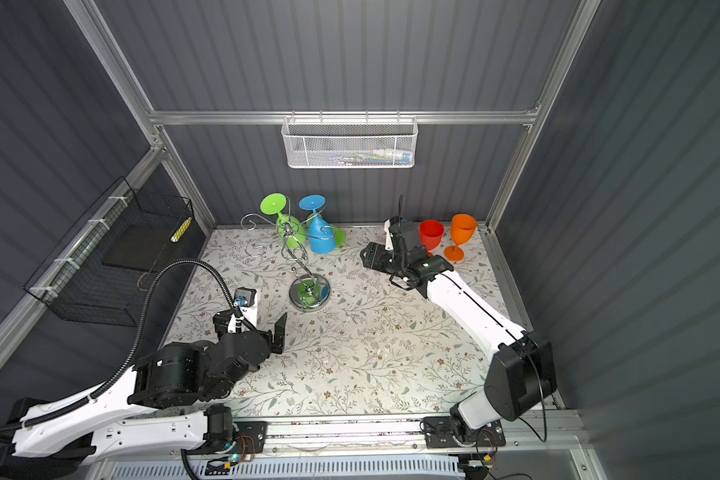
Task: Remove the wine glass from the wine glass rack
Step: 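Reach the right gripper to the lower green glass while left gripper nears the rack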
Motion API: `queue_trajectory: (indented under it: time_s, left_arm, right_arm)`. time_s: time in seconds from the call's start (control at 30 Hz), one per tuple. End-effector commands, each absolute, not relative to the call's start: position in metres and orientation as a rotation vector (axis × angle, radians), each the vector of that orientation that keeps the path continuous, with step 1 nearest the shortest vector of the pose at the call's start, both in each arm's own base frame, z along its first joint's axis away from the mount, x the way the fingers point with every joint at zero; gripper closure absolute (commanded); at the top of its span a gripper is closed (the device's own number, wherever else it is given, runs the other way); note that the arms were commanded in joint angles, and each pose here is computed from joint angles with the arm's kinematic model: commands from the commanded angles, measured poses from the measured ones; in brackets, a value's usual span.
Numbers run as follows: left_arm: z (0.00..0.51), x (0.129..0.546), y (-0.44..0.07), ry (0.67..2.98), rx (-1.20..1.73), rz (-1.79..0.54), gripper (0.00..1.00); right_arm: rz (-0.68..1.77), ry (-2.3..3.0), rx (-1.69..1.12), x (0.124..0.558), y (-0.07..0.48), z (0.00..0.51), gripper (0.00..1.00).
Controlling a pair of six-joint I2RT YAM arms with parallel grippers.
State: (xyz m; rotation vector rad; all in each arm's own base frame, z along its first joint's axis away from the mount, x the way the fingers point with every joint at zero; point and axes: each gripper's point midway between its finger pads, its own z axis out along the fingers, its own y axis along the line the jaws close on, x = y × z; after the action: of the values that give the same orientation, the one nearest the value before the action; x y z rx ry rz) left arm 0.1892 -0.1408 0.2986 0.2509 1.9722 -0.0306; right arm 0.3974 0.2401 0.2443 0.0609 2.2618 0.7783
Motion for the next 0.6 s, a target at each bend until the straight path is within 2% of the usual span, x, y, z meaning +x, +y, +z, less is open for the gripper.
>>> queue_trajectory:
  time_s: [0.0,0.23,0.57]
  left_arm:
    - [0.283,0.195,-0.136,1.987,0.235,0.025,0.0]
    - [0.246,0.218,-0.148,2.1,0.265,0.034,0.0]
    - [0.222,0.248,-0.128,2.212,0.133,0.03,0.0]
  right_arm:
    - [0.791,2.179,0.085,0.411,0.251,0.248,0.33]
    - [0.858,2.134,0.149,0.423,0.273,0.223,0.36]
    - [0.904,2.164,0.337,0.45,0.303,0.17,0.36]
